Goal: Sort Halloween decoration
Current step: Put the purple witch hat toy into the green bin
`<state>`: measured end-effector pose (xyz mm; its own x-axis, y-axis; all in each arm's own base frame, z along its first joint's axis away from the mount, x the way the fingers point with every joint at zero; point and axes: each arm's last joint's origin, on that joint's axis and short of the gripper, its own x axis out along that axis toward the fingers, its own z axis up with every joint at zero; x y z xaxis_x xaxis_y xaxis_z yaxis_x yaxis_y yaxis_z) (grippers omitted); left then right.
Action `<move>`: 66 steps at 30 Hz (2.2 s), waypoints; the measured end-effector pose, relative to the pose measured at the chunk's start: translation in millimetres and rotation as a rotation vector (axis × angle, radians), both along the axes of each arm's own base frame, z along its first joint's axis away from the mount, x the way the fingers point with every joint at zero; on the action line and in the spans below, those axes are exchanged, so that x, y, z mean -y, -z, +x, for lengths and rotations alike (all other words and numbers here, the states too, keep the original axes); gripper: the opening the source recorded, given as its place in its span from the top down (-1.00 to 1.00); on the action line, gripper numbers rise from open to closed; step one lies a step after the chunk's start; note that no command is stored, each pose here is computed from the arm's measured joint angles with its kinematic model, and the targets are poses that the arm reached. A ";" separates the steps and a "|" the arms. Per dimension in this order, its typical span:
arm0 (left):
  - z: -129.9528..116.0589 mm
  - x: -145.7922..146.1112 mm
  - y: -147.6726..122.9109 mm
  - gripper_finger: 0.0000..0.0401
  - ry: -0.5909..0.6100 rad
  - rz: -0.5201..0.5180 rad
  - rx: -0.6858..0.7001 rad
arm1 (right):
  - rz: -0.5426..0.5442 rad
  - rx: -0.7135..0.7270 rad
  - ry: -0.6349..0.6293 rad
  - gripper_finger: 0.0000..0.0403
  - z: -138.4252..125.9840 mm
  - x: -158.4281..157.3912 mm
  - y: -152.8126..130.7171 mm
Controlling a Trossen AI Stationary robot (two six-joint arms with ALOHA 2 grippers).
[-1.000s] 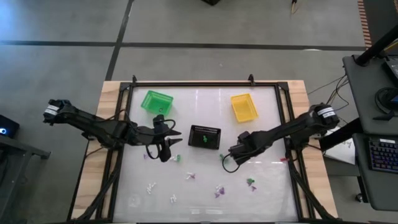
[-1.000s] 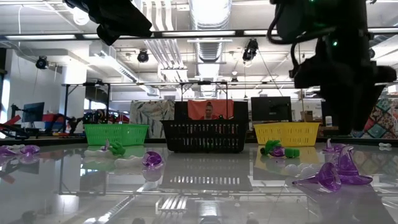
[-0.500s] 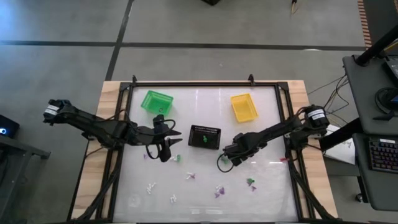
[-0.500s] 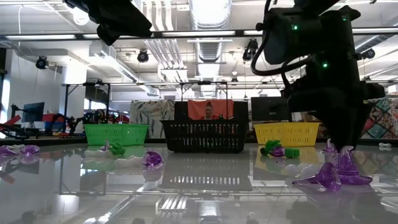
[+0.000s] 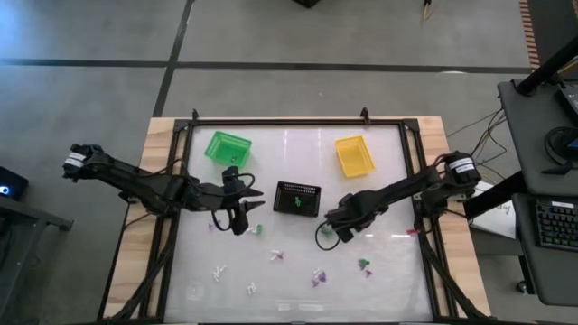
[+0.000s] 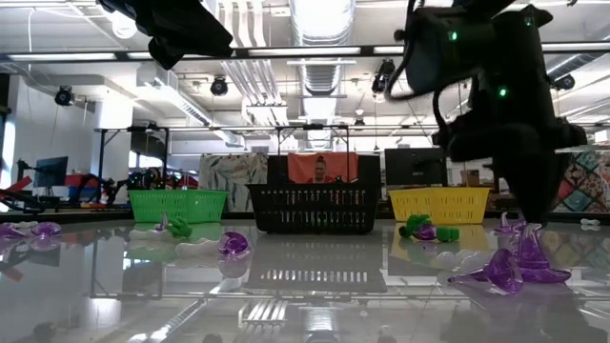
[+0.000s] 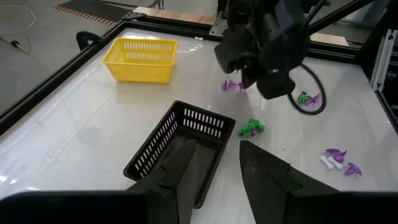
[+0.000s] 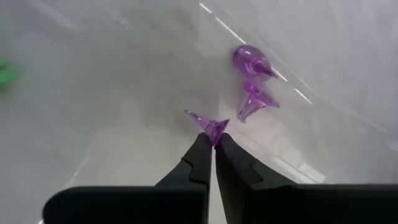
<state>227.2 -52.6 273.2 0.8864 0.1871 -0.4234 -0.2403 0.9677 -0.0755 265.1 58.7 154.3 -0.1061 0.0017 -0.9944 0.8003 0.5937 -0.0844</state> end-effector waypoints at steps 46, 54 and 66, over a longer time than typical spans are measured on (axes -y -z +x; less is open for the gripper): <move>-100.8 -29.0 -46.3 0.48 -0.048 0.029 0.356 | -0.553 1.183 -0.378 0.96 164.2 171.6 -79.5; -110.4 -32.0 -39.1 0.48 -0.049 0.022 0.375 | -0.543 1.204 -0.392 0.96 215.4 202.3 -67.7; -113.0 -32.8 -39.4 0.48 -0.051 0.012 0.394 | -0.522 1.143 -0.390 0.96 272.7 225.4 -31.2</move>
<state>114.3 -19.8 312.5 0.9700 0.2380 -0.0502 -0.2430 0.9566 -0.1606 537.8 -166.7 185.5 0.8840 -0.2467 -0.3970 0.3570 0.9046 0.2330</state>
